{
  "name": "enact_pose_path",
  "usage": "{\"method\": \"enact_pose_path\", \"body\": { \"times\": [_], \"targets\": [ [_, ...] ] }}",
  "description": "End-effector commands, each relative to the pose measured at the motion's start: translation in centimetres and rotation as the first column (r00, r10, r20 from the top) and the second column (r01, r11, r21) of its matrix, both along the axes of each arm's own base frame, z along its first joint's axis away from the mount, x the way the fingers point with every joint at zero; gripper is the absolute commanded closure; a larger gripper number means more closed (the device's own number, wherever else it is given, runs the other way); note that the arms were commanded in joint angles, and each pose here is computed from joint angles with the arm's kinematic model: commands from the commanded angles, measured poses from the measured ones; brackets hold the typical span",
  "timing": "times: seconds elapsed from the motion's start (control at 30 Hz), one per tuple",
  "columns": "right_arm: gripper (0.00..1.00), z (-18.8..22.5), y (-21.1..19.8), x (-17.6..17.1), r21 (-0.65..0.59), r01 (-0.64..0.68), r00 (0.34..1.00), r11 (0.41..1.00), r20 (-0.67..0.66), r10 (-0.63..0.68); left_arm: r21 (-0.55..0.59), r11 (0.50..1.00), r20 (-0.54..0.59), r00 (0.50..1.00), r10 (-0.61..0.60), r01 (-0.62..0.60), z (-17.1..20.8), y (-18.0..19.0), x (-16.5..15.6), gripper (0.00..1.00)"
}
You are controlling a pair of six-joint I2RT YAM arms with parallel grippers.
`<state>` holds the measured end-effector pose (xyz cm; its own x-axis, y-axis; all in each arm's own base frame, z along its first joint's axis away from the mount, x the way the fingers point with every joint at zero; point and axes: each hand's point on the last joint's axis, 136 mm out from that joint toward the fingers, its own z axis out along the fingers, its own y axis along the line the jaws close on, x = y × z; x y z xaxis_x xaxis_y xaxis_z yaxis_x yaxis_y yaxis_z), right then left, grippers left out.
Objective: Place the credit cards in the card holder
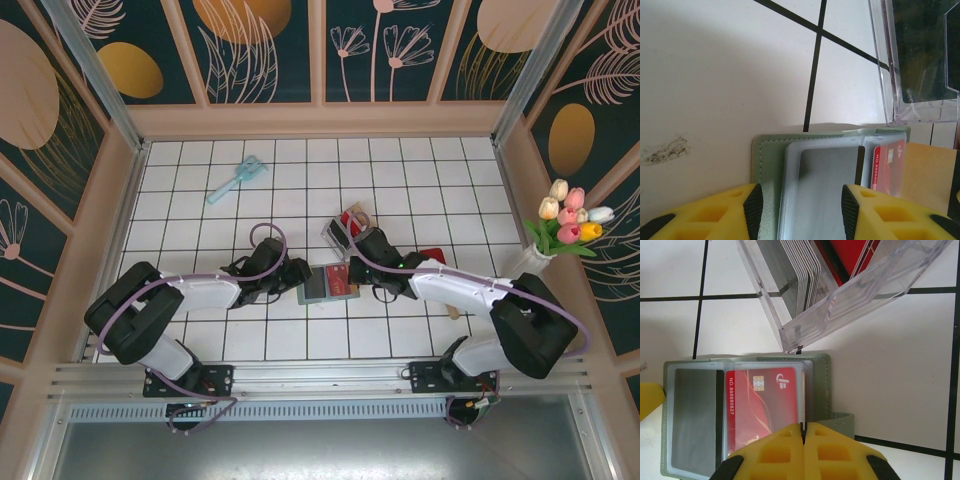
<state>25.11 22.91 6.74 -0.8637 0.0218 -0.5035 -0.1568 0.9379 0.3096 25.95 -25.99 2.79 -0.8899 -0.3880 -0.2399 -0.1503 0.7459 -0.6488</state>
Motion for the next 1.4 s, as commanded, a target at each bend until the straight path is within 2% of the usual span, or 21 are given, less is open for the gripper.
{"method": "enact_pose_path", "body": {
  "times": [0.0, 0.63, 0.83, 1.17, 1.37],
  "targets": [
    [1.00, 2.8, 0.4, 0.3, 0.066, 0.004, 0.998, 0.998, 0.057, -0.008, 0.037, 0.999, -0.024, 1.000, 0.000, 0.001, -1.1, 0.5, -0.6, 0.52],
    [1.00, -1.1, -0.1, 0.1, 0.035, 0.016, 0.999, 0.999, -0.031, -0.015, 0.029, 0.999, -0.039, 0.999, -0.014, 0.015, -1.6, 0.0, -0.7, 0.52],
    [1.00, 0.8, -0.3, 0.7, 0.031, 0.021, 1.000, 0.999, 0.014, -0.021, 0.030, 1.000, -0.037, 0.999, -0.007, 0.008, -1.6, 0.1, -0.6, 0.53],
    [1.00, -0.1, -0.8, 0.5, 0.003, 0.028, 1.000, 1.000, -0.003, -0.028, 0.038, 0.999, -0.043, 0.999, -0.007, 0.009, -1.8, 0.2, -0.7, 0.53],
    [1.00, 1.3, -0.5, 0.9, 0.026, 0.022, 0.999, 0.999, 0.031, -0.023, 0.040, 0.999, -0.045, 0.999, -0.005, 0.007, -1.9, 0.2, -0.8, 0.53]
  ]
}}
